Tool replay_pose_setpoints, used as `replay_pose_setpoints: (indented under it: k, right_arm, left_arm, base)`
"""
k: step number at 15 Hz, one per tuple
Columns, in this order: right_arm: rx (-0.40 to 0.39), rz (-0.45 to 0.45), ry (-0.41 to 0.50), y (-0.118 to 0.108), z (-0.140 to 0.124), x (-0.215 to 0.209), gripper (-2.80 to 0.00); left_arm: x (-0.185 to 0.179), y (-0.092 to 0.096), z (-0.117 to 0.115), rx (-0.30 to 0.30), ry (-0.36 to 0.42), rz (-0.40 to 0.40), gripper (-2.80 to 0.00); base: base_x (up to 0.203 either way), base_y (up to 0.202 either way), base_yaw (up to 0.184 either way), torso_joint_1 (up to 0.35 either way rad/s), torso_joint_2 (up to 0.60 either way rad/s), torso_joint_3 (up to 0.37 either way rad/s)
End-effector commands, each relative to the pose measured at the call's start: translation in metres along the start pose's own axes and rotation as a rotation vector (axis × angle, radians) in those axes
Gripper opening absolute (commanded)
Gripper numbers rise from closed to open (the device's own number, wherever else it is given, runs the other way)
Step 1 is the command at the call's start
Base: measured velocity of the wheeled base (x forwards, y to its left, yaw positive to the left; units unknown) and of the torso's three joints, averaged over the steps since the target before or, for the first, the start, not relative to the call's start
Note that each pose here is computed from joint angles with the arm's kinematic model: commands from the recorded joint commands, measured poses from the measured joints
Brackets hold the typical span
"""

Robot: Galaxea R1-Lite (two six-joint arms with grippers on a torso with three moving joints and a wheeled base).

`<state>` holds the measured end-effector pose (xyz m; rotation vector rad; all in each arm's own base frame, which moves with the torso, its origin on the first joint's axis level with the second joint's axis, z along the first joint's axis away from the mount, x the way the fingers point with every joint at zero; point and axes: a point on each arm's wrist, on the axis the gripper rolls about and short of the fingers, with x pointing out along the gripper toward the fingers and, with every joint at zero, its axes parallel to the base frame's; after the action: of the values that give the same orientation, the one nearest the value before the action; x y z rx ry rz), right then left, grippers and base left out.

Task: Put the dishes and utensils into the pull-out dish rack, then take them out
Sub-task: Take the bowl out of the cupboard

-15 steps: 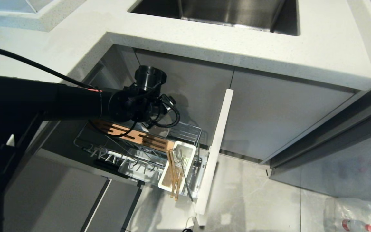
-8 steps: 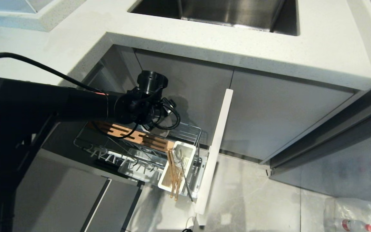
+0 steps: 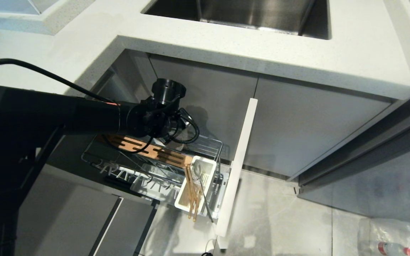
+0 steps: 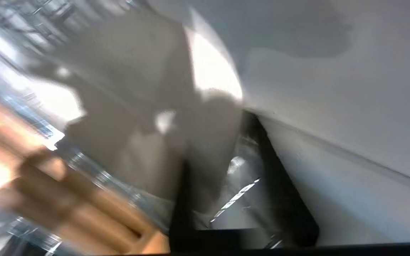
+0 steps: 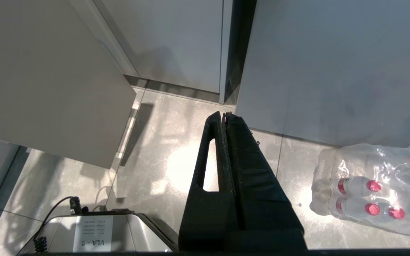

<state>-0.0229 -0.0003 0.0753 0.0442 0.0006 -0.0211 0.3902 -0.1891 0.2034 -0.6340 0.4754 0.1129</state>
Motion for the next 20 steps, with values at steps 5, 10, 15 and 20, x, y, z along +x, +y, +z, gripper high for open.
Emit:
replay_pose_setpoints:
  k: [5, 10, 15, 20]
  right_arm:
    - [0.0, 0.001, 0.002, 0.0, 0.0, 0.0, -2.8]
    - [0.0, -0.001, 0.004, 0.0, -0.001, 0.0, -2.8]
    - [0.0, 0.0, 0.002, 0.0, 0.0, 0.0, -2.8]
    - [0.0, -0.001, 0.002, 0.0, 0.0, 0.0, -2.8]
  left_arm:
    - [-0.028, -0.006, 0.01, -0.014, -0.018, -0.032, -2.8]
    - [-0.08, -0.016, 0.03, -0.039, -0.061, -0.121, -2.8]
    - [-0.16, -0.023, 0.053, -0.054, -0.107, -0.251, -2.8]
    - [-0.276, -0.007, 0.085, -0.073, -0.183, -0.414, -2.8]
  base:
    - [0.0, 0.0, 0.0, 0.0, 0.0, 0.0]
    - [0.0, 0.0, 0.0, 0.0, 0.0, 0.0]
    - [0.0, 0.0, 0.0, 0.0, 0.0, 0.0]
    - [0.0, 0.0, 0.0, 0.0, 0.0, 0.0]
